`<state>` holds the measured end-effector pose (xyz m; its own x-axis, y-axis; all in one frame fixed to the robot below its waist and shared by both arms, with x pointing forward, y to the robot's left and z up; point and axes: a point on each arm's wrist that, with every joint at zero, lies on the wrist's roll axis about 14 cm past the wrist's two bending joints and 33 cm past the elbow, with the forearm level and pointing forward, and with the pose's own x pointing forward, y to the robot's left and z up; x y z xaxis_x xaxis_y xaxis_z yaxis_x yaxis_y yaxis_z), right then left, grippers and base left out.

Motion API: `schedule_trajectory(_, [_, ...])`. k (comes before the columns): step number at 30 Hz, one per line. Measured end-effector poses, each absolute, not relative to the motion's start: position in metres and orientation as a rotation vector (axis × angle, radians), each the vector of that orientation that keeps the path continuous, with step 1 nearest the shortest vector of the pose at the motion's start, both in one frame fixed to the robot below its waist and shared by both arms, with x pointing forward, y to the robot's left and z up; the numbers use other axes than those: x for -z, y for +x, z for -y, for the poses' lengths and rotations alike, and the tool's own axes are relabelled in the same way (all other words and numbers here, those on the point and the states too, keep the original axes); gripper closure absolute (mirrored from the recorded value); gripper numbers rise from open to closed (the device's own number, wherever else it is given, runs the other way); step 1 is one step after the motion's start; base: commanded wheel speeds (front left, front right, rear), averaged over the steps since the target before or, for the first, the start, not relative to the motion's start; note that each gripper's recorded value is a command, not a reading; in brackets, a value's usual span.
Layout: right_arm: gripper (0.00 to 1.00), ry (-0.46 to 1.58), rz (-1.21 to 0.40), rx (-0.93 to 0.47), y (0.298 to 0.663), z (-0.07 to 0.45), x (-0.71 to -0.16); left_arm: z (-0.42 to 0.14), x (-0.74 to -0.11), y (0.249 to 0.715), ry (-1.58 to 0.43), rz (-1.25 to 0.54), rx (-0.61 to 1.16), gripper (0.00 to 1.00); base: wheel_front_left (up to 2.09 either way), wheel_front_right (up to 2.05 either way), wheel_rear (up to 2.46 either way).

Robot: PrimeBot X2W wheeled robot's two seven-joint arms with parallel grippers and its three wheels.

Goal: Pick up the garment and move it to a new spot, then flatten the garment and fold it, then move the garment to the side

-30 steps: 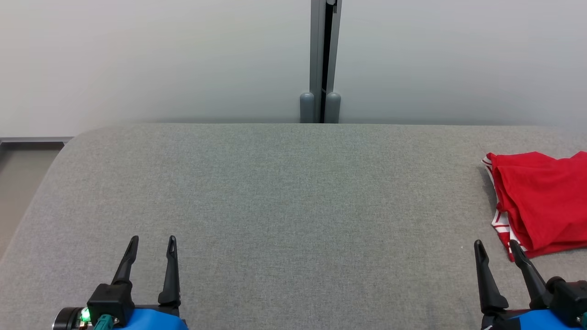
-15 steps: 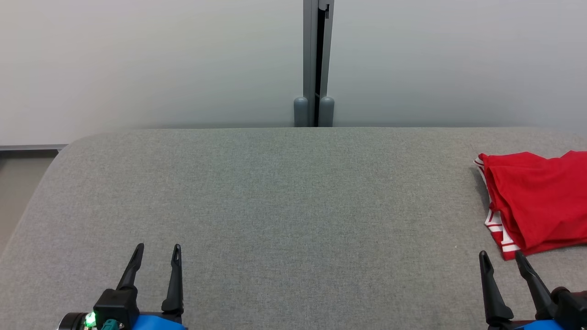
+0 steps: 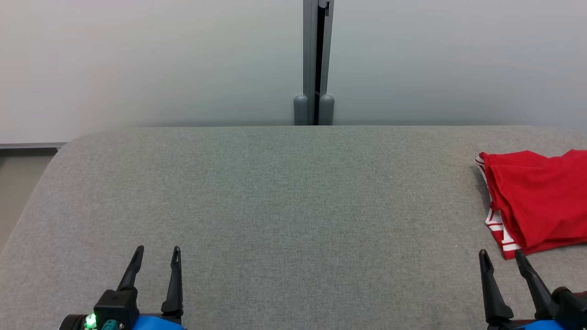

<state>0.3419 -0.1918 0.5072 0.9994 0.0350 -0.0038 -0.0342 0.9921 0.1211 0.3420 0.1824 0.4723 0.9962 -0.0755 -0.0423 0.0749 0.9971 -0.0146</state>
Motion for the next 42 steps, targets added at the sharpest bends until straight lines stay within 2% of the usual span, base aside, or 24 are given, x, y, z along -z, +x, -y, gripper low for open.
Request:
schedule_trajectory(3, [0.00, 0.122, -0.009, -0.033, 0.342, 0.192, -0.506, -0.182, -0.472, 0.342, -0.012, -0.045, 0.076, 0.00, 0.00, 0.00, 0.00])
schedule_trajectory(4, [1.00, 0.124, -0.019, -0.033, 0.341, 0.192, -0.503, -0.181, -0.468, 0.341, -0.014, -0.056, 0.076, 1.00, 0.00, 0.00, 0.00])
schedule_trajectory(16, [1.00, 0.320, -0.067, -0.005, 0.341, 0.194, -0.488, -0.187, -0.453, 0.338, -0.219, -0.139, 0.013, 1.00, 0.00, 0.00, 0.00])
schedule_trajectory(42, [1.00, 0.733, -0.063, 0.022, 0.357, 0.195, -0.490, -0.197, -0.459, 0.353, -0.664, -0.156, -0.074, 1.00, 0.00, 0.00, 0.00])
